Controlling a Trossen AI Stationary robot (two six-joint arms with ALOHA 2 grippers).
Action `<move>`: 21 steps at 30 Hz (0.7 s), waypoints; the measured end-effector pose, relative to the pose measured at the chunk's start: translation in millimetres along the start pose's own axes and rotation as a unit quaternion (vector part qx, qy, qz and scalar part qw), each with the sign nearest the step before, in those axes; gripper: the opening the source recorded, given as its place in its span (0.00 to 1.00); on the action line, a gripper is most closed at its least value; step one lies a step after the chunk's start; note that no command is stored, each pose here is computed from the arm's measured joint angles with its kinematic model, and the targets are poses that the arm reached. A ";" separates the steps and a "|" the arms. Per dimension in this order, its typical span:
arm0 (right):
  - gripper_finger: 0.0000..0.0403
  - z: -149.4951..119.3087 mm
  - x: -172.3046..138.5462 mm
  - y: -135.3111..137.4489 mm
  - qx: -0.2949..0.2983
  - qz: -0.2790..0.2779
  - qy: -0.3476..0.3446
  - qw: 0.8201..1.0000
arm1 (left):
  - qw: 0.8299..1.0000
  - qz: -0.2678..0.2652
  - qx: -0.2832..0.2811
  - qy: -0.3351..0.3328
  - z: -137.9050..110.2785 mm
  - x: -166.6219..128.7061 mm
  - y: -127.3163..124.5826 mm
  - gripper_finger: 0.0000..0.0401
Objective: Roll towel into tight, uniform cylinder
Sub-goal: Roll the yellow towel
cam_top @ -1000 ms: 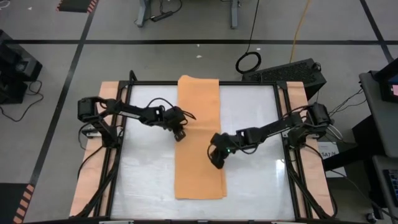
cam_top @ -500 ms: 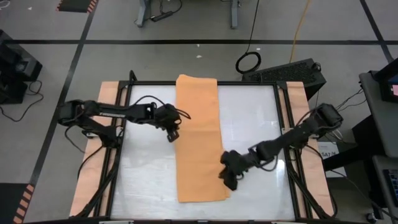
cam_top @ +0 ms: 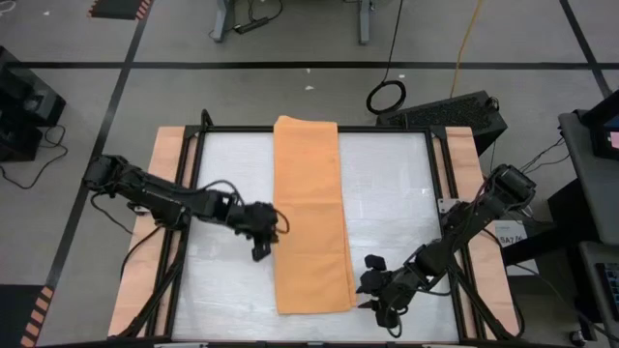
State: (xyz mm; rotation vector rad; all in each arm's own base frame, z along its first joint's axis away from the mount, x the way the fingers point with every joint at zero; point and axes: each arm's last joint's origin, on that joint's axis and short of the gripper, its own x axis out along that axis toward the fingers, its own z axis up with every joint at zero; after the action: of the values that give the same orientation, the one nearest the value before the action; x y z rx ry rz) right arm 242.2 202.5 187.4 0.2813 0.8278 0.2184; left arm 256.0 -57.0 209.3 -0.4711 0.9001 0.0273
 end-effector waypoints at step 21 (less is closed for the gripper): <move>0.35 -10.2 68.6 1.5 -0.044 0.031 0.041 0.998 | 0.999 -0.006 -0.027 -0.027 -42.7 -4.6 -56.1 0.16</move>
State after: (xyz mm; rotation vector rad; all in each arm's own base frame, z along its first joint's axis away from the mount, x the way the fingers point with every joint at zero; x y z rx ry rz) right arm 279.6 226.0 133.9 0.2161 0.8895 0.3256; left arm 233.4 -123.9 211.8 -0.5234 0.8446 0.0537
